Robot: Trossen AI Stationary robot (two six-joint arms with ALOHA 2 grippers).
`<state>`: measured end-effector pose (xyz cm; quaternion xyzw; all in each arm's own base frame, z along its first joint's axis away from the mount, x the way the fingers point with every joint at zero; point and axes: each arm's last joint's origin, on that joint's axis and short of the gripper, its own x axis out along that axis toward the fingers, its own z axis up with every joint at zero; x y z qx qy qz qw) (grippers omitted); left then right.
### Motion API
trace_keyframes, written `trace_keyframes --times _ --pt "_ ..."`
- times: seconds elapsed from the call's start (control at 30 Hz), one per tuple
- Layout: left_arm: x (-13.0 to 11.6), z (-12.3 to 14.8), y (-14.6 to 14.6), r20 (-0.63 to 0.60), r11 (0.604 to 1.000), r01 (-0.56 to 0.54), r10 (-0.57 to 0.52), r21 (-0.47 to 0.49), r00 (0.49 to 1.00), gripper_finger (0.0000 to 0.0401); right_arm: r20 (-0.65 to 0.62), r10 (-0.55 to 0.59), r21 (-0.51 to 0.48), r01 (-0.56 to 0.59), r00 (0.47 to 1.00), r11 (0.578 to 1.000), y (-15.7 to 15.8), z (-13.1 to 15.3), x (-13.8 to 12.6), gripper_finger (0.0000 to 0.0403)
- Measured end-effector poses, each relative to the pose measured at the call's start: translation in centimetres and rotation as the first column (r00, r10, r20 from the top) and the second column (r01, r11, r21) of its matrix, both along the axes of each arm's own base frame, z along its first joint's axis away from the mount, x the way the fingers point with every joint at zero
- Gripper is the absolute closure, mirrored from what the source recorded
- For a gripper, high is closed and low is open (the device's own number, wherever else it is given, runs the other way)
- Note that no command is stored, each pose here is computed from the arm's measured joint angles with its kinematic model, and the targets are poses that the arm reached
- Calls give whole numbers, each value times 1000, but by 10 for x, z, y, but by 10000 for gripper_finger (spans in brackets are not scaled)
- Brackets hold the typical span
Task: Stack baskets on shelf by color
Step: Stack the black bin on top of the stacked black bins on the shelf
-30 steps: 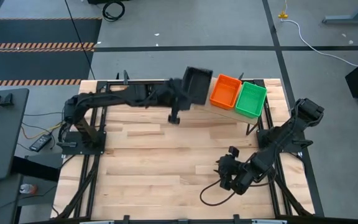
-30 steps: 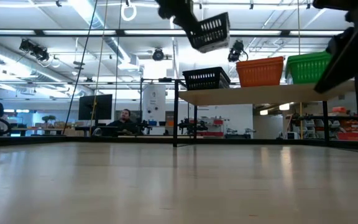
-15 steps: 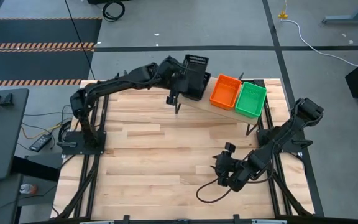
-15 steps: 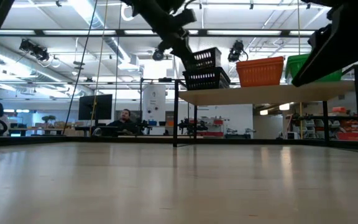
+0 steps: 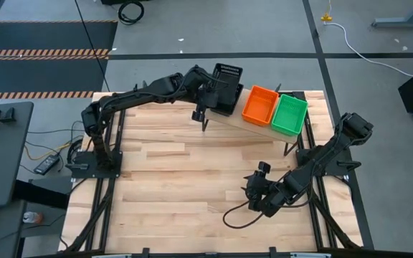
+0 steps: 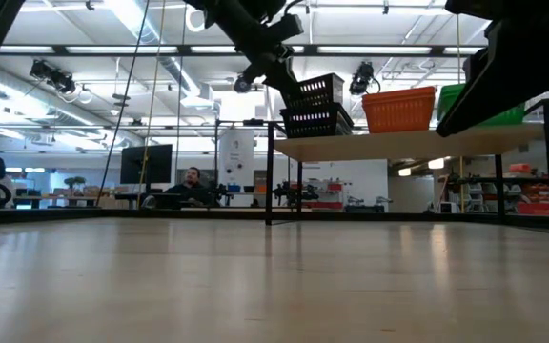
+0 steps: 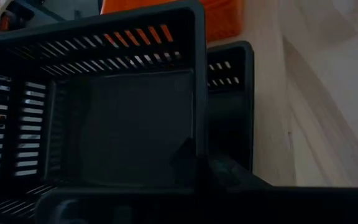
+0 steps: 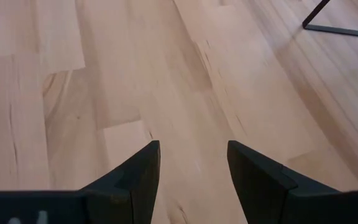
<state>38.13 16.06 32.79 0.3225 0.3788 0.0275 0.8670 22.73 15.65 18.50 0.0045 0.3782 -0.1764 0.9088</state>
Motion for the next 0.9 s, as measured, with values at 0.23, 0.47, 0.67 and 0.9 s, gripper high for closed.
trace_keyframes --times 0.23,0.47,0.67,0.9 --pt "1 0 -2 17 999 14 -13 -44 1000 395 -6 10 23 -9 1000 1000 1 0 0 209" --pt "2 0 -5 21 998 20 -19 -51 1000 395 -8 11 24 -11 1000 1000 1 0 0 209" --pt "2 0 -5 24 998 20 -19 -51 1000 395 -7 11 25 -10 1000 1000 1 0 0 209" --pt "2 0 -5 24 998 20 -19 -52 1000 394 -7 11 25 -10 1000 1000 1 0 0 209"
